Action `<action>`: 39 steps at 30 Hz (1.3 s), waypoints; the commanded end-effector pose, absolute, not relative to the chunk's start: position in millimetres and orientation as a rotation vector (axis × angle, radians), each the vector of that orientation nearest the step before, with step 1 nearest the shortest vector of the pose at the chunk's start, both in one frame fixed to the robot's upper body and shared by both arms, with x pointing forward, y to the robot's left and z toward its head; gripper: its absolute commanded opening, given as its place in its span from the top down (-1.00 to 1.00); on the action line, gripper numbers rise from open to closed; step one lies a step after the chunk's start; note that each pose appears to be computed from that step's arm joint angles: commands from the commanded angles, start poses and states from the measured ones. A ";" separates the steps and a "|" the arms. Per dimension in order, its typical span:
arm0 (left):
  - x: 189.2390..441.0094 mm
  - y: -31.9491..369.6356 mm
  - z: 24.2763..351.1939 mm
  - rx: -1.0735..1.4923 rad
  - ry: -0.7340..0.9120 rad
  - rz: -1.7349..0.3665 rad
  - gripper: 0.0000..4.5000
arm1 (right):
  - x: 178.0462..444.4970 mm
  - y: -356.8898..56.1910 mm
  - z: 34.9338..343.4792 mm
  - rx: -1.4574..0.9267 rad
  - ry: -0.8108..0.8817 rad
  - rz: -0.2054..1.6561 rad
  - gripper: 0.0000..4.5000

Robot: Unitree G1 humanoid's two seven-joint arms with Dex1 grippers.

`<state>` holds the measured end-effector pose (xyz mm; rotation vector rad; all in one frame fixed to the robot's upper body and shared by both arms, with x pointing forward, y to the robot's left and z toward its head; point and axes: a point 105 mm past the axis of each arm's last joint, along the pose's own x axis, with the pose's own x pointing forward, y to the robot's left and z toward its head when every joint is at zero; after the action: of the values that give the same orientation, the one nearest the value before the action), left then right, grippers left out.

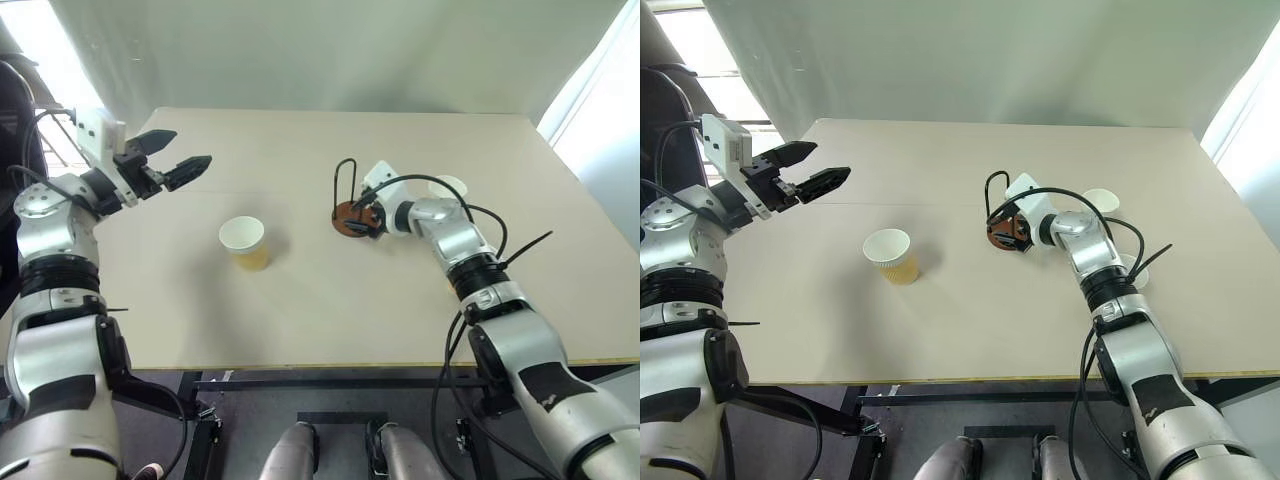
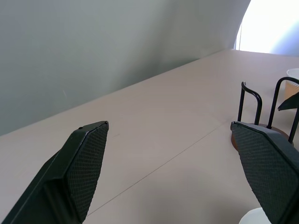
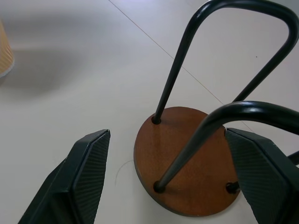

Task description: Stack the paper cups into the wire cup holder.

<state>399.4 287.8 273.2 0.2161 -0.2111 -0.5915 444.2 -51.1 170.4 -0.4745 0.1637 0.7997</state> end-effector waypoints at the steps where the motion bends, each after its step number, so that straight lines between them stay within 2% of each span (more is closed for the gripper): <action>1: 394.7 292.3 288.4 0.247 -0.256 -0.580 -1.00 | 443.6 -43.5 182.4 -0.473 0.119 0.802 -0.37; 9: 394.5 292.4 288.0 0.248 -0.255 -0.580 -1.00 | 442.8 -43.3 180.8 -0.461 0.131 0.804 0.95; 16: 394.6 291.7 287.8 0.248 -0.253 -0.584 -1.00 | 441.3 -47.7 179.6 -0.454 0.146 0.812 0.98; 24: 394.1 290.0 287.0 0.248 -0.245 -0.602 -1.00 | 417.2 -49.0 185.6 -0.466 0.164 1.046 0.98; 30: 391.1 284.3 286.3 0.240 -0.247 -0.659 -1.00 | 397.5 -57.4 201.3 -0.530 0.161 1.215 0.98; 39: 387.3 277.8 281.7 0.240 -0.228 -0.730 -1.00 | 380.5 -70.5 203.0 -0.671 0.208 1.347 0.98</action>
<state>391.7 277.7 268.6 0.2082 -0.1879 -0.7221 384.4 -74.3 183.3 -0.5957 0.2760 1.3196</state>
